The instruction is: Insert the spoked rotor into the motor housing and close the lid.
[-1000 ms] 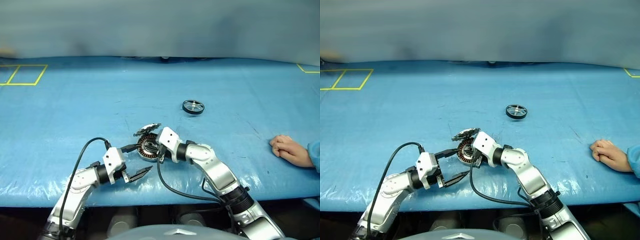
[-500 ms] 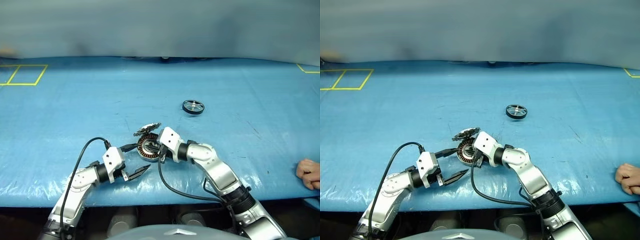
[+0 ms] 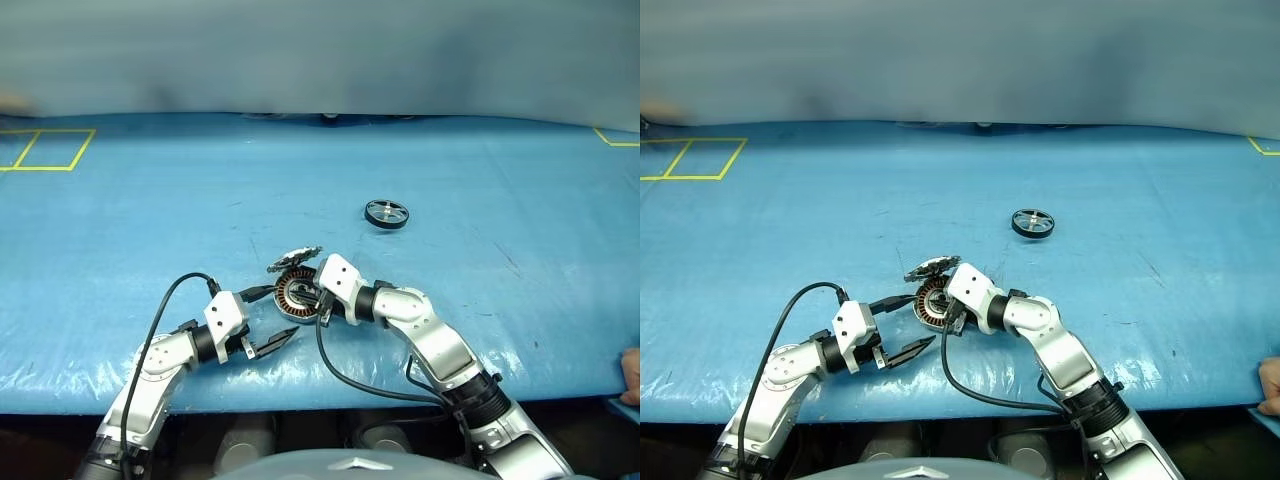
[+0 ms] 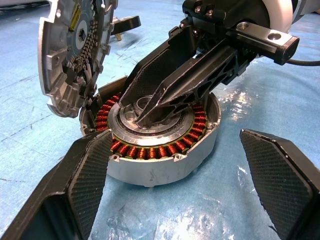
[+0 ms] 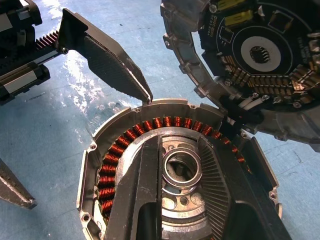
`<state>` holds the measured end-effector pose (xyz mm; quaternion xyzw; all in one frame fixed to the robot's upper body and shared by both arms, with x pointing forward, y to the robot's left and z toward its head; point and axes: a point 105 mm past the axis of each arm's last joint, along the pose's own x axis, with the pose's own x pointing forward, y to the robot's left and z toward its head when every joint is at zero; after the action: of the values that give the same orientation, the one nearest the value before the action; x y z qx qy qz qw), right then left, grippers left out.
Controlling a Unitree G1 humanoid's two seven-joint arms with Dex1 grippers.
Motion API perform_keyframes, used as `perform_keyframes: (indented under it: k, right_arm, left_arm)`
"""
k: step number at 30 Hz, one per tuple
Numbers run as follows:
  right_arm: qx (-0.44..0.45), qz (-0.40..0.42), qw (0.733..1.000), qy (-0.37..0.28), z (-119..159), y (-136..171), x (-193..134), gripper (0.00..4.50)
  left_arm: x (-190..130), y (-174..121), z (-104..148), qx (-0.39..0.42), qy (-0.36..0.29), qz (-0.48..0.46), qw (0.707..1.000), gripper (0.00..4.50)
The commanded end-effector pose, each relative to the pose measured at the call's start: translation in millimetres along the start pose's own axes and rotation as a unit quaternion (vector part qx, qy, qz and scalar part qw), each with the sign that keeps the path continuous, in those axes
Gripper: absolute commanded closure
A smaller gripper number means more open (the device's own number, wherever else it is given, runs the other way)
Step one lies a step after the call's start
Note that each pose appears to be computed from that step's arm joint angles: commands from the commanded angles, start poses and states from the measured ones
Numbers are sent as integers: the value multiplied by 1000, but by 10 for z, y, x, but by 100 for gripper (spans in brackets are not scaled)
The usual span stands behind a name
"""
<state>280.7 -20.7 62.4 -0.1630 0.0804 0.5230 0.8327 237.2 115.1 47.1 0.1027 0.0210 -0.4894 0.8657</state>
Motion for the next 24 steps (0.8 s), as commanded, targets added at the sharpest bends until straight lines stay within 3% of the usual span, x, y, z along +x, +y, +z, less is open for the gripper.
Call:
perform_keyframes:
  k: [1,3,6,19,22,24]
  right_arm:
    - [-8,7,1000,-13,74,32,2,352]
    - [-3,11,1000,-8,56,39,-3,352]
    - [-10,1,1000,-11,68,15,-7,281]
    - [25,14,999,-47,186,51,4,281]
    - [36,11,998,-59,226,33,-1,336]
    - [36,7,998,-59,230,19,-4,401]
  left_arm:
    - [-24,57,65,7,-12,12,1000,17]
    - [-25,62,65,8,-12,13,1000,17]
    - [-25,67,66,8,-12,14,1000,17]
    - [-36,82,56,6,-9,15,1000,17]
    - [-38,77,50,2,-8,13,1000,17]
    - [-37,65,44,-3,-9,10,1000,17]
